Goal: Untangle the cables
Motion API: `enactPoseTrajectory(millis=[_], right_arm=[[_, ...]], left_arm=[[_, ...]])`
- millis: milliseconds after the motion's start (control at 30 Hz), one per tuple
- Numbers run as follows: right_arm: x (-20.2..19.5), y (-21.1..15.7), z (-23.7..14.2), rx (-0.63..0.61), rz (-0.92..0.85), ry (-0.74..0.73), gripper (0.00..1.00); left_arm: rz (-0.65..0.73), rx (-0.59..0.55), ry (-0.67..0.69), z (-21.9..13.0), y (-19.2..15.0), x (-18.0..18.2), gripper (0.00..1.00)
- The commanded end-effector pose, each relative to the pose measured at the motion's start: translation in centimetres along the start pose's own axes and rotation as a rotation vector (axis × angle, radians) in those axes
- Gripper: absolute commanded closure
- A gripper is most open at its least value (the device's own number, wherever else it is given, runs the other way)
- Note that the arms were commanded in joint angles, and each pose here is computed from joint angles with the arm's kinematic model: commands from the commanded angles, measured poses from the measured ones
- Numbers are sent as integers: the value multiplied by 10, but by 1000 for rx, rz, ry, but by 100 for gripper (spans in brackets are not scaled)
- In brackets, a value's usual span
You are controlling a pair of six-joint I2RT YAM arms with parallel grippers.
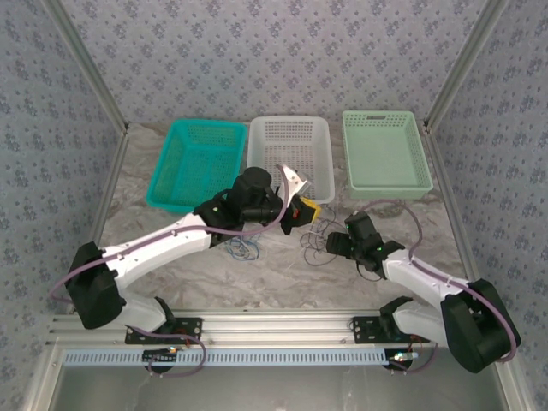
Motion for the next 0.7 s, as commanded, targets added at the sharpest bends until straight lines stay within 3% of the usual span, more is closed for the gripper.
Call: enactPoseTrajectory(millis=[0,200,467,667], right_arm=[[3,8,-10,-29,7,-22,20],[-5,8,-23,-49,20,-83,20],[8,23,-65,-198,45,108,15],[20,31,-85,-224,78,275,11]], left_arm=[[42,-29,4,-8,6,-7,98],[52,-44,41,-12,5,-5,97],[26,-3,92,1,-8,9,95],[-12,28,120,17,-15,23,96]])
Point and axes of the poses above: each hand's point on the last joint's axis, 136 mm out from that joint toward the fingers, its own z axis out along the fingers, its own x axis along the line the jaws close on, y = z × x, the point moved 10 cm from there along -z, back along the fingers, and after that the axes turned 5 degrees about -z, right-handed, at the moved point
